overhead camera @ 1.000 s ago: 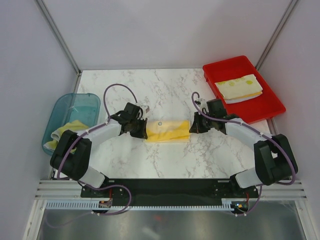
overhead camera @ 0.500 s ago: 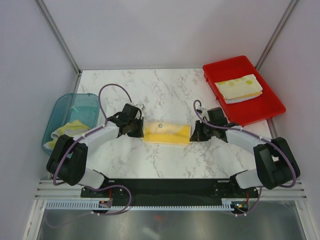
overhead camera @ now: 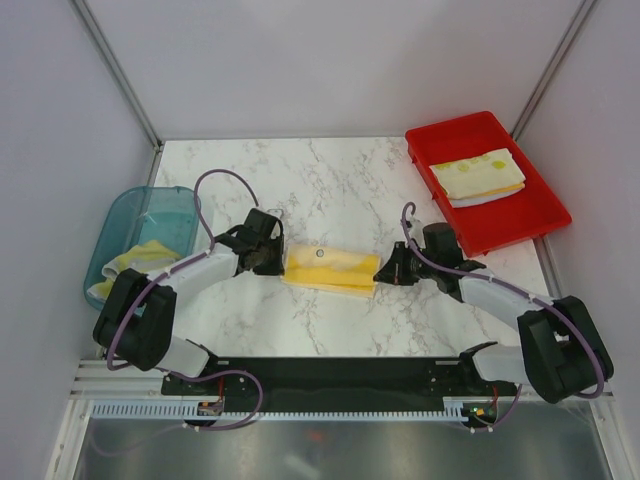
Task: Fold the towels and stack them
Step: Fold the towel
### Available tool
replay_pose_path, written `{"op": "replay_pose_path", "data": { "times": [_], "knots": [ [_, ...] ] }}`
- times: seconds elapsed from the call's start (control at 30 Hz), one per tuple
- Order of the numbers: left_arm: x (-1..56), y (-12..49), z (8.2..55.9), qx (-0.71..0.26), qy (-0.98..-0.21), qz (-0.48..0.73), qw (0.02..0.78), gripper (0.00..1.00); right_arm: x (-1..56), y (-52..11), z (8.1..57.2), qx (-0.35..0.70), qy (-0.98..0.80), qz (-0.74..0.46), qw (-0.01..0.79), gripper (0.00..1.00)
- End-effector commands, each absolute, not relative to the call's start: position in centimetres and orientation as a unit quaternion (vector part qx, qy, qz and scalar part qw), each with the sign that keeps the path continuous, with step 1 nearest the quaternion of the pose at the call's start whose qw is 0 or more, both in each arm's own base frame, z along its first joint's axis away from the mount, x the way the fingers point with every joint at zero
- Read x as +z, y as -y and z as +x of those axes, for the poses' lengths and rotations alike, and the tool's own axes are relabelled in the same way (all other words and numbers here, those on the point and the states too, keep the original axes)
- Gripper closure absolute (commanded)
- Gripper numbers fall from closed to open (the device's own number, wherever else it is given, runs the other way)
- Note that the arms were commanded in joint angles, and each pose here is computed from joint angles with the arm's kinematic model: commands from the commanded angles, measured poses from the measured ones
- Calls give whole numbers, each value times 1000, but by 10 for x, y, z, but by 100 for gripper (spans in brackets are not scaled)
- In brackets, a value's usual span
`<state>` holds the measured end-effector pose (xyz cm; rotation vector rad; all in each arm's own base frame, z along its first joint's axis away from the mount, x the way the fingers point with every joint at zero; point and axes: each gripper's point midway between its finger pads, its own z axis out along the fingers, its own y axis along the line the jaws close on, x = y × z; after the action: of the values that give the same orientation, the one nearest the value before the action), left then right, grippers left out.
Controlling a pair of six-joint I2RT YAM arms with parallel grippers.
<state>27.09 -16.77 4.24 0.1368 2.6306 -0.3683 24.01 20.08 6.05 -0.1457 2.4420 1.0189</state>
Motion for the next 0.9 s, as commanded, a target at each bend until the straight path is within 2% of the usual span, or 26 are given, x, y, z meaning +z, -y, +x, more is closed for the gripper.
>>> {"op": "replay_pose_path", "data": {
  "times": [0.0,0.17,0.3,0.33,0.37,0.4,0.47,0.5,0.53,0.67,0.83,0.87],
  "knots": [
    [39,164,275,-124,-962,18,243,98,73,-207,242,399,-877,-28,267,100],
    [29,162,270,-118,-967,6,228,98,49,-207,225,420,-871,25,255,100],
    [25,162,270,-116,-968,0,221,98,36,-208,216,425,-872,35,240,90],
    [28,163,270,-118,-968,-1,223,97,38,-210,215,430,-870,31,240,83],
    [29,163,270,-118,-968,-2,223,94,39,-209,214,430,-870,28,240,80],
    [32,163,270,-118,-968,-1,222,83,44,-210,218,428,-869,25,245,78],
    [47,159,280,-104,-964,-6,245,71,48,-207,217,419,-874,25,245,68],
    [49,156,278,-97,-966,-4,240,64,56,-207,222,414,-873,14,257,59],
    [64,157,288,-95,-962,-7,255,61,63,-205,224,409,-872,9,267,57],
    [99,156,301,-86,-955,-9,284,56,70,-191,227,363,-890,16,277,53],
    [112,182,309,-148,-945,11,290,57,72,-195,235,361,-894,36,263,64],
    [113,199,305,-192,-941,29,278,58,78,-199,244,374,-884,32,279,64]
  ]
}}
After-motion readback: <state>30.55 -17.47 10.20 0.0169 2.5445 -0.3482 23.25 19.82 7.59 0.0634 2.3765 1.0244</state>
